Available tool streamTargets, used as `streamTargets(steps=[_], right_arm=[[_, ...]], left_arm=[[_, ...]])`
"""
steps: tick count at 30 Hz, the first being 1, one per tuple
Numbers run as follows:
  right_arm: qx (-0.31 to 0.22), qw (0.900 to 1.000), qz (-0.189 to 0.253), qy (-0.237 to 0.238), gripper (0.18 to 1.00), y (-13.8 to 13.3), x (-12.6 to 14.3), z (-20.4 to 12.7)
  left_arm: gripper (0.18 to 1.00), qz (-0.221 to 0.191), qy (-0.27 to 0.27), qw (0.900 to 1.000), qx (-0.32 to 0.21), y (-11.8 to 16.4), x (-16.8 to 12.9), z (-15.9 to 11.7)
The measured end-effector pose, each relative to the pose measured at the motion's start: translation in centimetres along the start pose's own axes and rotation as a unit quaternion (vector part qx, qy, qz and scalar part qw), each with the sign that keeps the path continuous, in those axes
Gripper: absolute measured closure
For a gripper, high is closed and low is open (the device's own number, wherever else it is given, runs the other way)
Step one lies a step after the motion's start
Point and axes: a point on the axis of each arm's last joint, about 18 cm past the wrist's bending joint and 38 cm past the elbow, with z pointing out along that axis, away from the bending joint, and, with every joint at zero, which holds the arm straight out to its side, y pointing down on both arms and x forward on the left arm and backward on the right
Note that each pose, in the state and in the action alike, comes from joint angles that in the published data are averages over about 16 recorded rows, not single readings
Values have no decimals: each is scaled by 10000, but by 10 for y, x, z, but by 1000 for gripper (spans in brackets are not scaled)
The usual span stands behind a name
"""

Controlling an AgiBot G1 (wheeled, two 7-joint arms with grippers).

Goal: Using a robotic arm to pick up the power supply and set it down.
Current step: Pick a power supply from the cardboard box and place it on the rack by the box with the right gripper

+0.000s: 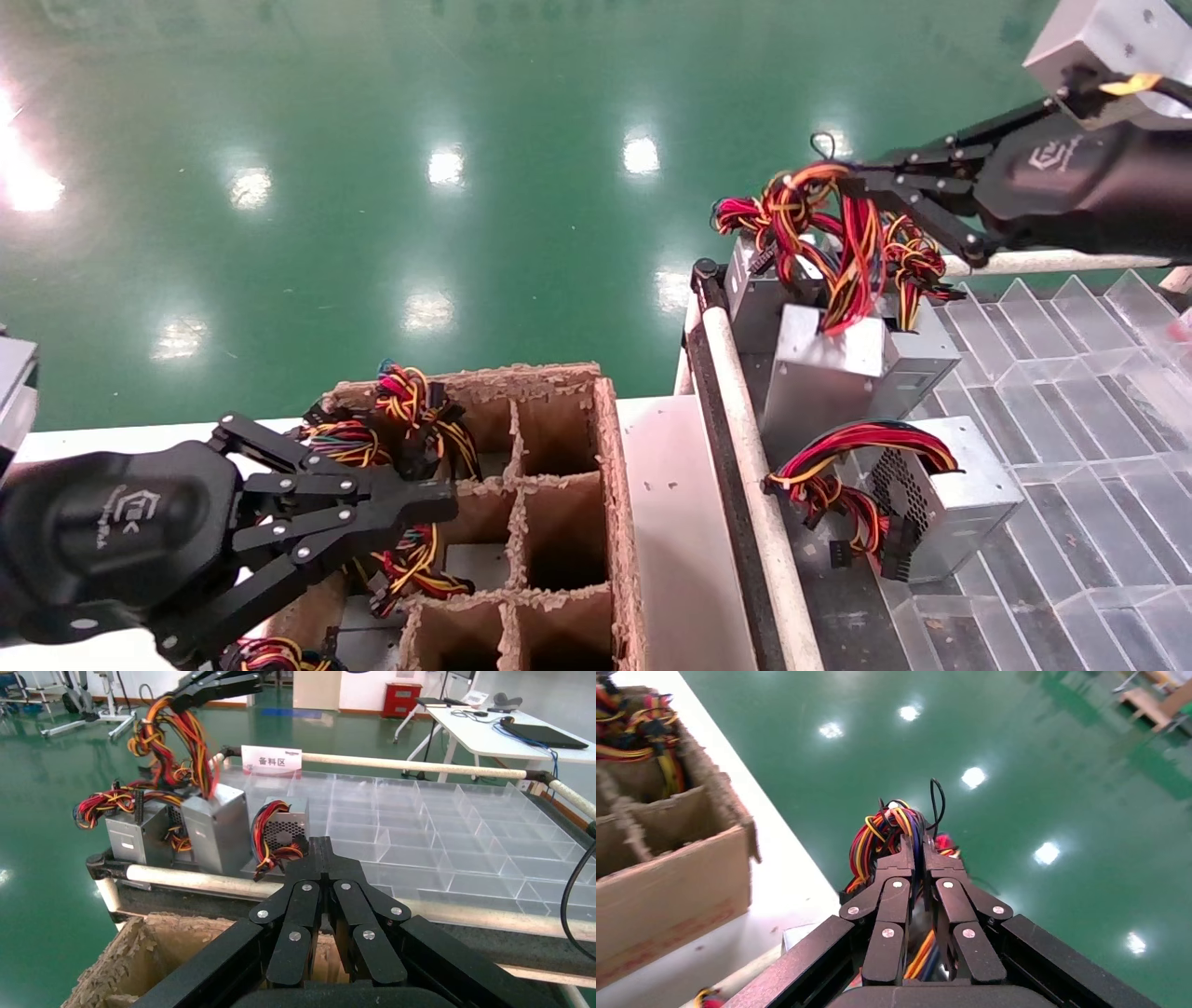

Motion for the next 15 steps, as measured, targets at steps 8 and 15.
streamTargets(steps=[8,15], right_arm=[[119,9999,-7,122,984,2,0,17],[193,9998,48,73,984,2,-5,25]], left_arm=[[993,0,0,10000,0,0,0,0],[993,0,0,10000,0,0,0,0]])
